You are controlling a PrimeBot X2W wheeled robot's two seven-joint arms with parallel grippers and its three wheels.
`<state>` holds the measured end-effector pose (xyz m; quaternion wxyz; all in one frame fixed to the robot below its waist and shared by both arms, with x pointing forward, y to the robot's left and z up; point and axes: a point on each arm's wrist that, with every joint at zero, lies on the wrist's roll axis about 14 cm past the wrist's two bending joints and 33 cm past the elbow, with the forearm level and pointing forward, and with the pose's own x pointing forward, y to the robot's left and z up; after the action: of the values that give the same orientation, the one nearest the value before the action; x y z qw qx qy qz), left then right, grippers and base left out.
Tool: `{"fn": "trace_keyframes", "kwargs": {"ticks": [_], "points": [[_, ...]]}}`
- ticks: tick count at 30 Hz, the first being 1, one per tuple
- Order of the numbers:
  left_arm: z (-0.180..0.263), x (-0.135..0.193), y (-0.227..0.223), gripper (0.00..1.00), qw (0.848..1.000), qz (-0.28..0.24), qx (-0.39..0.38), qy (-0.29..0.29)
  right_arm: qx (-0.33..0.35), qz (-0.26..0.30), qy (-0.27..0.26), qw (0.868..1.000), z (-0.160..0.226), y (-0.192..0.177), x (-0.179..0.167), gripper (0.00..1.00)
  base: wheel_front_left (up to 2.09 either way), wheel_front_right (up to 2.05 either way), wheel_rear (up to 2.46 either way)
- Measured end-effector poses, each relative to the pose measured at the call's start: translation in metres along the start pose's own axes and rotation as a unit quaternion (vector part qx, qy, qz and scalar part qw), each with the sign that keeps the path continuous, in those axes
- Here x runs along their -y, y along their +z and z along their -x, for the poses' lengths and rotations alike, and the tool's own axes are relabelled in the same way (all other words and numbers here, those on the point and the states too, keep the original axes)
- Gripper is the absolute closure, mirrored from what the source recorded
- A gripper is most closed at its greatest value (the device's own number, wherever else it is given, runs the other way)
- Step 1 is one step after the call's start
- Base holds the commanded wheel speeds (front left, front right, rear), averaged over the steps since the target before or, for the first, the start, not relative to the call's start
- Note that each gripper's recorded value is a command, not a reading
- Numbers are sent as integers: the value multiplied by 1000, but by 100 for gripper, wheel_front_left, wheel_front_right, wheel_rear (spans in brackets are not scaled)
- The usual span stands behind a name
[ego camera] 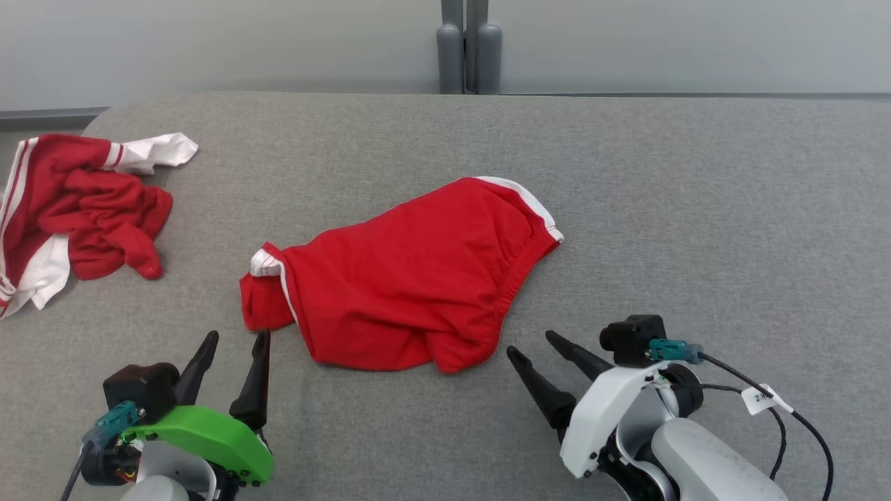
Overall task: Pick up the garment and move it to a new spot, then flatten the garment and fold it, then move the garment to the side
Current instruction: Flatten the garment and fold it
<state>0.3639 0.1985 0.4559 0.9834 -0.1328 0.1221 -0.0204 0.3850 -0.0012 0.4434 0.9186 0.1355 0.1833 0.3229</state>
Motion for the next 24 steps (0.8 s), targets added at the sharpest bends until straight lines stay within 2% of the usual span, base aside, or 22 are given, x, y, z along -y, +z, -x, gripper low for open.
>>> {"fn": "trace_keyframes", "kwargs": {"ticks": [5, 10, 11, 12, 13, 14, 16, 24], "points": [[9, -15, -6, 0, 1000, 3, -6, 22, -31, -27, 38, 998, -17, -11, -21, 0, 0, 0, 0], [14, -23, -6, 0, 999, 8, -3, 35, -56, -53, 44, 996, -27, -27, -27, 0, 0, 0, 0], [14, -25, -6, 0, 999, 8, -3, 38, -58, -59, 47, 996, -29, -28, -29, 3, 0, 0, 0], [15, -27, -6, 0, 999, 8, -4, 40, -56, -65, 47, 995, -31, -28, -29, 18, 0, 0, 0], [15, -28, -7, 0, 999, 8, -5, 42, -55, -69, 47, 995, -32, -29, -30, 27, 0, 0, 0], [15, -29, -8, 0, 999, 7, -6, 43, -55, -74, 48, 995, -33, -30, -31, 57, 0, 0, 0], [15, -29, -7, 0, 999, 7, -5, 43, -46, -84, 48, 994, -35, -27, -32, 100, 0, 0, 0], [9, -23, -12, 0, 999, 11, -8, 33, -17, -87, 45, 995, -26, -10, -17, 100, 0, 0, 0]]}}
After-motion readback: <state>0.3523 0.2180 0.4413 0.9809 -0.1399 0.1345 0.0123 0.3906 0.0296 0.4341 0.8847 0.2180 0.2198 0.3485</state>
